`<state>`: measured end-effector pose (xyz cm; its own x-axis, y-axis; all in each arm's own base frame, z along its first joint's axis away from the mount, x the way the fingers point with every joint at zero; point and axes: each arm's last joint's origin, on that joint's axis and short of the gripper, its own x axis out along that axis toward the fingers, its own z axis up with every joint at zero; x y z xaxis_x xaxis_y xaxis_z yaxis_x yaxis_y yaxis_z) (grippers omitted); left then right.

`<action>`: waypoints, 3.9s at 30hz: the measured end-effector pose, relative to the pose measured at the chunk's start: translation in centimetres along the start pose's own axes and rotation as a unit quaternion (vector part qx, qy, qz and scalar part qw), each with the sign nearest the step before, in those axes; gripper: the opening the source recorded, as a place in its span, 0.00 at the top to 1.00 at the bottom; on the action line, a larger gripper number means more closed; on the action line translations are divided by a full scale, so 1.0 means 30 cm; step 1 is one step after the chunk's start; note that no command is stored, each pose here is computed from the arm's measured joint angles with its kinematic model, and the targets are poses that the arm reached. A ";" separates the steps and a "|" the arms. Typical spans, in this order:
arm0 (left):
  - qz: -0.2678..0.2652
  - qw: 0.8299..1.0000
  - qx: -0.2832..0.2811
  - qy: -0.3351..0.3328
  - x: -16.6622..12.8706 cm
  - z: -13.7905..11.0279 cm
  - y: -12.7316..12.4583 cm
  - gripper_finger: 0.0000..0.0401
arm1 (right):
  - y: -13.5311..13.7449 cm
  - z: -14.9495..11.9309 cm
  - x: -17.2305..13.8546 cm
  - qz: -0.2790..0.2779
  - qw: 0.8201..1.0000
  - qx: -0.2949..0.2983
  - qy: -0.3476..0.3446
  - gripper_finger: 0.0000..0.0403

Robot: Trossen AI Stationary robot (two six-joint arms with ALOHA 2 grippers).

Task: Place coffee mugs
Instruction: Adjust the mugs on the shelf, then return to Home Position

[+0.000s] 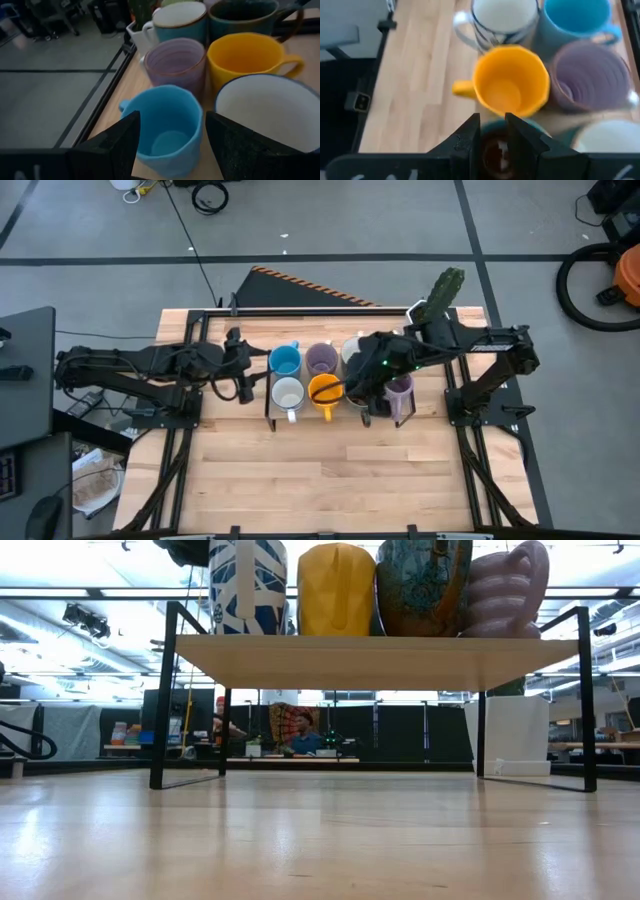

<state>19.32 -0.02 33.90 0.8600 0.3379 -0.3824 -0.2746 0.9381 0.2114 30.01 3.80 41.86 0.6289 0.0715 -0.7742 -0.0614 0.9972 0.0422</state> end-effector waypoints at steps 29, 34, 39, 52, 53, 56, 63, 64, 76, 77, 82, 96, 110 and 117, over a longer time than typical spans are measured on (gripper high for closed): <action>-0.057 0.998 -0.028 0.028 -0.019 -0.020 -0.029 0.42 | -0.080 0.090 0.388 -0.012 1.000 -0.020 0.011 0.82; -0.073 0.997 -0.029 0.028 -0.019 -0.021 -0.032 0.42 | -0.080 0.094 0.410 -0.005 1.000 -0.023 0.008 0.82; -0.072 0.997 -0.029 0.029 -0.019 -0.021 -0.032 0.42 | -0.081 0.087 0.425 -0.004 0.999 -0.024 0.020 0.82; -0.070 0.997 0.034 0.009 -0.016 -0.014 -0.032 0.42 | -0.073 0.122 0.274 -0.012 0.999 -0.028 -0.021 0.82; -0.067 0.997 0.042 -0.001 -0.014 -0.014 -0.033 0.42 | -0.073 0.121 0.254 -0.012 0.999 -0.032 -0.025 0.82; -0.064 0.996 0.045 -0.029 -0.011 -0.029 -0.034 0.42 | -0.074 0.106 0.204 -0.027 0.999 -0.027 -0.018 0.82; -0.058 0.996 0.032 -0.064 -0.032 -0.092 -0.021 0.42 | -0.043 0.026 0.127 -0.075 0.997 -0.012 -0.029 0.82; -0.060 0.995 0.027 -0.073 -0.041 -0.098 -0.018 0.42 | -0.039 0.005 0.122 -0.078 0.996 -0.008 -0.031 0.82; -0.069 0.982 -0.016 -0.177 -0.123 -0.220 0.010 0.42 | -0.008 -0.222 -0.019 -0.091 0.979 0.018 -0.179 0.82; -0.069 0.980 -0.022 -0.183 -0.130 -0.228 0.013 0.42 | -0.006 -0.241 -0.033 -0.094 0.977 0.019 -0.191 0.82; -0.069 0.977 -0.042 -0.198 -0.142 -0.271 0.017 0.42 | -0.002 -0.336 -0.069 -0.103 0.966 0.023 -0.237 0.81; -0.034 0.977 -0.089 -0.192 -0.099 -0.426 0.000 0.42 | -0.021 -0.602 -0.115 -0.099 0.933 0.033 -0.344 0.81; -0.009 0.965 -0.121 -0.232 -0.102 -0.527 0.003 0.43 | -0.057 -0.833 -0.119 -0.041 0.901 0.057 -0.428 0.81; -0.009 0.958 -0.135 -0.254 -0.120 -0.528 0.011 0.49 | -0.063 -0.904 -0.086 -0.023 0.889 0.048 -0.455 0.81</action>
<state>9.31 0.29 21.10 0.9451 0.3048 0.1176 -0.3001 0.9522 -0.0567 7.49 1.16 26.66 0.9983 -0.0253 0.0522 0.0193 0.9935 0.1123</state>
